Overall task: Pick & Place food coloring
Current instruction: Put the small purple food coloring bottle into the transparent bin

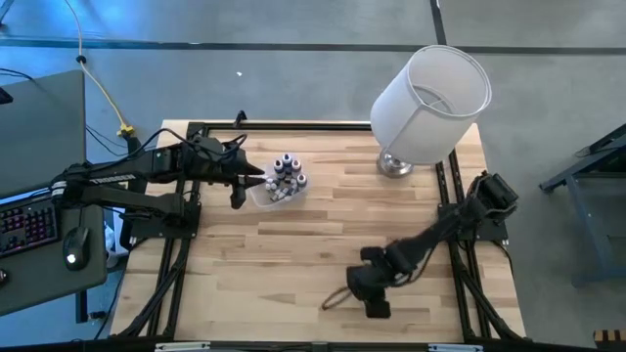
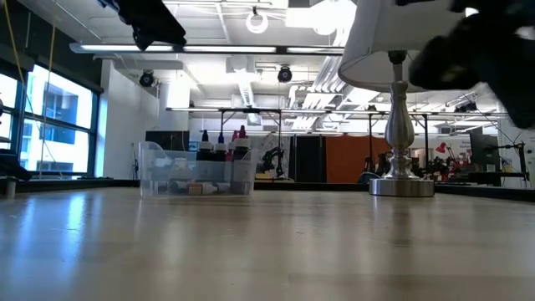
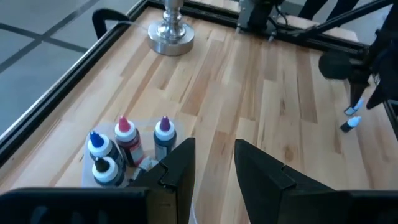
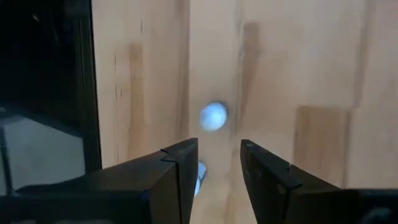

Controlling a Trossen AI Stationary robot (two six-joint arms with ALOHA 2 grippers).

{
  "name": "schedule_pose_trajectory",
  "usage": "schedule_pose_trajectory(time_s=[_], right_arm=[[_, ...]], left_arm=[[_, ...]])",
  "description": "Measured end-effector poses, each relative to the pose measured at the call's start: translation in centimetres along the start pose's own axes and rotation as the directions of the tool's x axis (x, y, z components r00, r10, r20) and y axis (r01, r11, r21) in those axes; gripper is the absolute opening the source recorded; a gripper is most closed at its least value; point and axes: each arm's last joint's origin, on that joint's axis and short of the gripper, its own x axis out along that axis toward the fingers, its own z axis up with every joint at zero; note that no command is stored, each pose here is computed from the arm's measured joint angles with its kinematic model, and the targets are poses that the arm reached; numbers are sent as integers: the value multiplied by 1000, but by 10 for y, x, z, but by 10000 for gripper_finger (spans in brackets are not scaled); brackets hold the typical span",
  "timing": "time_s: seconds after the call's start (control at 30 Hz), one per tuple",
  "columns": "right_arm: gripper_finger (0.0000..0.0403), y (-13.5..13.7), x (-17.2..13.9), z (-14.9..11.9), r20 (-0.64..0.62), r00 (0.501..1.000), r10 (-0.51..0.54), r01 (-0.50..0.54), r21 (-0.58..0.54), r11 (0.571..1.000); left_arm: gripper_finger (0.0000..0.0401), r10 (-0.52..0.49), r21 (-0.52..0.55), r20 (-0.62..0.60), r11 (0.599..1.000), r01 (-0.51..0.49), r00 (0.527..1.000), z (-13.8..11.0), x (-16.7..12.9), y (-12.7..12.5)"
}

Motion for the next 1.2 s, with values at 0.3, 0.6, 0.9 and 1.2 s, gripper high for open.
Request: schedule_pose_trajectory(time_s=[0.3,0.6,0.9,1.2], right_arm=[[114,7,16,-11,105,994,-39,42,-27,999],[114,4,31,-14,170,984,51,-42,-54,998],[114,1,32,-17,151,988,36,-28,-57,998],[114,10,30,-19,123,985,122,-87,-262,961]], left_arm=[[111,-9,-6,67,1000,9,998,6,0,-1],[111,-41,-21,83,999,43,996,8,0,-2],[111,-39,-21,83,999,41,996,8,0,-2],[111,-38,-22,83,999,40,996,8,0,-2]])
